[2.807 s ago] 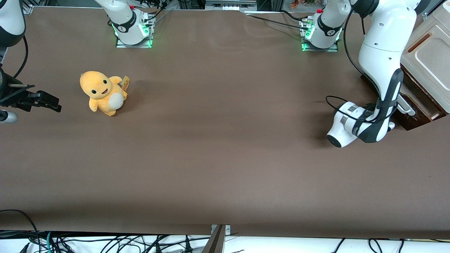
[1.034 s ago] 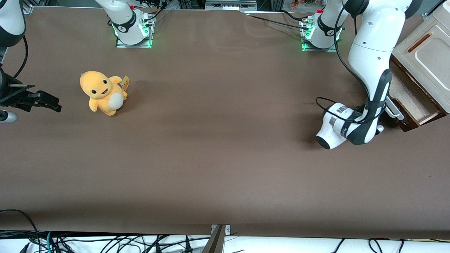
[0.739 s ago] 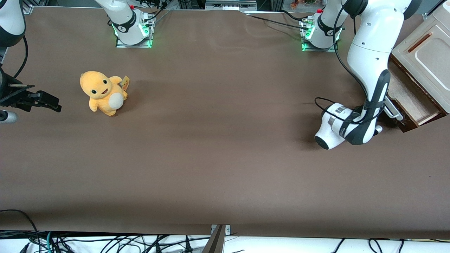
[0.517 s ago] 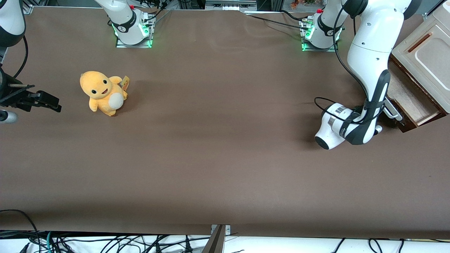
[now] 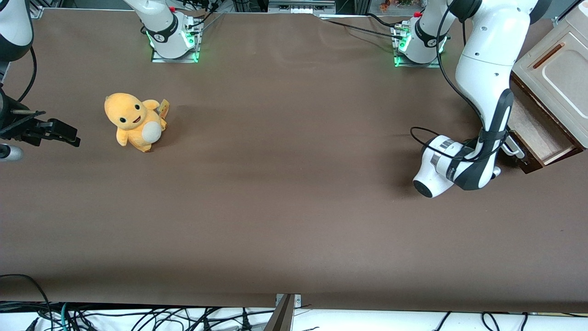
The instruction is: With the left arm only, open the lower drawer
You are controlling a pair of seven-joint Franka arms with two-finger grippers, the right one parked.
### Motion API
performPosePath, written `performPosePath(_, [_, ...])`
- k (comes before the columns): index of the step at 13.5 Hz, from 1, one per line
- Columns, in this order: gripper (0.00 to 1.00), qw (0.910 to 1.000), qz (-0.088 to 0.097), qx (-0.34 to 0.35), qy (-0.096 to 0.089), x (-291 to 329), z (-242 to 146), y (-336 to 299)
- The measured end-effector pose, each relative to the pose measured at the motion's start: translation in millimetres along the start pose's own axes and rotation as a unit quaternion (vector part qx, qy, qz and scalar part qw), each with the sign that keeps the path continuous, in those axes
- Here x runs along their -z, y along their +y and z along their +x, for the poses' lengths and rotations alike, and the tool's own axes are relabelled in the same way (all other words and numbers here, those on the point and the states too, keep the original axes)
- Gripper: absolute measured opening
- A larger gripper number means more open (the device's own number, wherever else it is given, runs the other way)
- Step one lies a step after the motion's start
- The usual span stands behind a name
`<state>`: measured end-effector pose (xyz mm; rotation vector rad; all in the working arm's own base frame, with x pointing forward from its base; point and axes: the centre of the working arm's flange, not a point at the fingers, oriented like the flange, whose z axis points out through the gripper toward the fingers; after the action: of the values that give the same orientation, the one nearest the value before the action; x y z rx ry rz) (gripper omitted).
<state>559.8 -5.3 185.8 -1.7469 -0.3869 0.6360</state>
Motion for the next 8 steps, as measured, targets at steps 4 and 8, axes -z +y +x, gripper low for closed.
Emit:
performPosePath(4, [1.0, 0.9887, -0.145, -0.035, 0.015, 39.4, -6.2, -65.0])
performPosePath(8, [1.0, 0.9561, -0.267, -0.117, 0.028, 77.8, -28.5, -129.2])
